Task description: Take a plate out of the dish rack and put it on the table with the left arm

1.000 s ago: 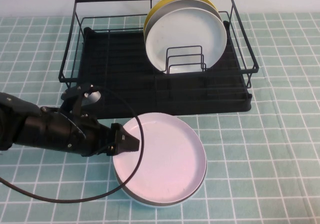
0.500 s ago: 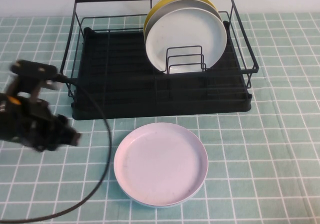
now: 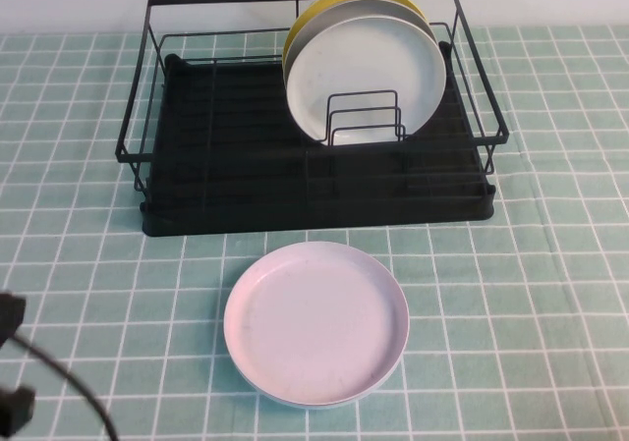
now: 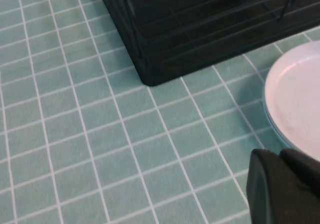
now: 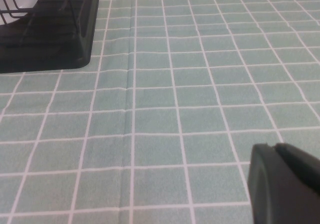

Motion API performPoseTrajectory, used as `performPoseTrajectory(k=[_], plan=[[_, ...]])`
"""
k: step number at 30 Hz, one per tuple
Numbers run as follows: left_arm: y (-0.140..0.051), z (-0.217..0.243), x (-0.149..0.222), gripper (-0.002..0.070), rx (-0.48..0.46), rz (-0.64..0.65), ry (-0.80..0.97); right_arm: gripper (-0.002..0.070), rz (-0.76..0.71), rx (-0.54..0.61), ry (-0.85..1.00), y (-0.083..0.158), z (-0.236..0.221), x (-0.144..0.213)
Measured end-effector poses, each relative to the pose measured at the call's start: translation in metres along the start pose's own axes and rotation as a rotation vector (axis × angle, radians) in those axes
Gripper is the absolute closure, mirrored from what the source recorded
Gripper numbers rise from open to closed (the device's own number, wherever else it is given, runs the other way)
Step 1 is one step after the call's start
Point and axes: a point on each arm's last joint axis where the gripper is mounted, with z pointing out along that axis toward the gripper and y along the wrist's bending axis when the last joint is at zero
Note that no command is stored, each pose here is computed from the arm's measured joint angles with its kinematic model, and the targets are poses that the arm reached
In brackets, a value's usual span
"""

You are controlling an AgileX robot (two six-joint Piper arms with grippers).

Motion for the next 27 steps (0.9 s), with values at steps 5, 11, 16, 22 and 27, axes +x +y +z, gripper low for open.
performPoseTrajectory(k=[5, 11, 16, 22, 27], plan=[[-0.007, -0.019, 0.019, 0.0675, 0.013, 0.006, 0.013, 0.0694, 0.000, 0.000, 0.000, 0.000, 0.000, 0.000], [-0.009, -0.024, 0.029, 0.0675, 0.017, 0.026, 0.078, 0.0694, 0.000, 0.000, 0.000, 0.000, 0.000, 0.000], [-0.004, -0.028, 0.033, 0.0675, -0.057, 0.092, 0.083, 0.0694, 0.000, 0.000, 0.000, 0.000, 0.000, 0.000], [-0.007, -0.025, 0.062, 0.0676, -0.133, 0.135, -0.008, 0.0694, 0.002, -0.001, 0.000, 0.000, 0.000, 0.000], [-0.015, -0.005, 0.098, 0.0676, -0.198, 0.113, -0.176, 0.0694, 0.011, -0.004, 0.000, 0.000, 0.000, 0.000]])
